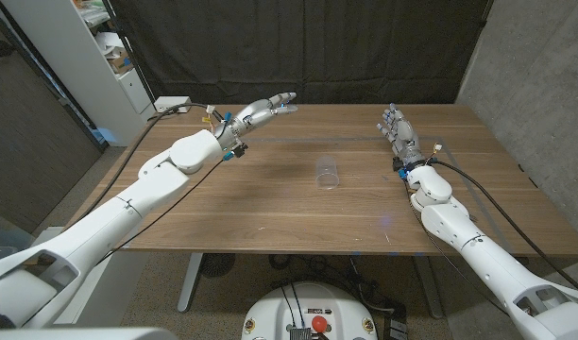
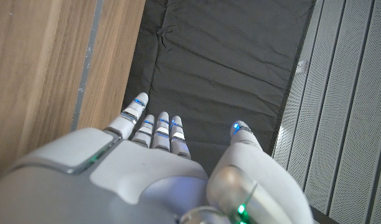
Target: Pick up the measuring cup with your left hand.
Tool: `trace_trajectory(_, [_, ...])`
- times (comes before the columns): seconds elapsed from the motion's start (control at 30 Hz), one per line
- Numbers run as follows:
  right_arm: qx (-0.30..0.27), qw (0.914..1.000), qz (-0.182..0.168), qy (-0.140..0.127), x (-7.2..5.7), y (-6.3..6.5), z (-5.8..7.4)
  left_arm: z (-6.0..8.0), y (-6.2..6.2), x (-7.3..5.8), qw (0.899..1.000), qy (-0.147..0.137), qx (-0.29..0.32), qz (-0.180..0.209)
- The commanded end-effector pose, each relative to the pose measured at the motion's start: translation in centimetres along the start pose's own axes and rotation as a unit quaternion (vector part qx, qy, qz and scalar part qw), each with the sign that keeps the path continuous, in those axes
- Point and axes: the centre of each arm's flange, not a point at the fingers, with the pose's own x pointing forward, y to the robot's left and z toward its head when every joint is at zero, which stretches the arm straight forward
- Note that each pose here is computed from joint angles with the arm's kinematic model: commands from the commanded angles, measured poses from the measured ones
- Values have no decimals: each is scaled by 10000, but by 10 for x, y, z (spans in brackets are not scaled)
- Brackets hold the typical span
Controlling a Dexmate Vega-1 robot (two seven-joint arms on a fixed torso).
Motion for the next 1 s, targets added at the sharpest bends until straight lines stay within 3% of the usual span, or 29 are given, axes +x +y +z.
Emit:
trace_trajectory(0.03, [41, 10000, -20, -16, 1, -3, 2, 11, -4, 0, 9994, 113, 307, -114])
trace_trajectory(0.7, [24, 10000, 10, -32, -1, -5, 5, 30, -7, -3, 9928, 481, 1040, -363])
trace_trajectory(1.0, [26, 10000, -66, -70, -6, -8, 6, 36, -10, 5, 9861, 502, 1485, -552])
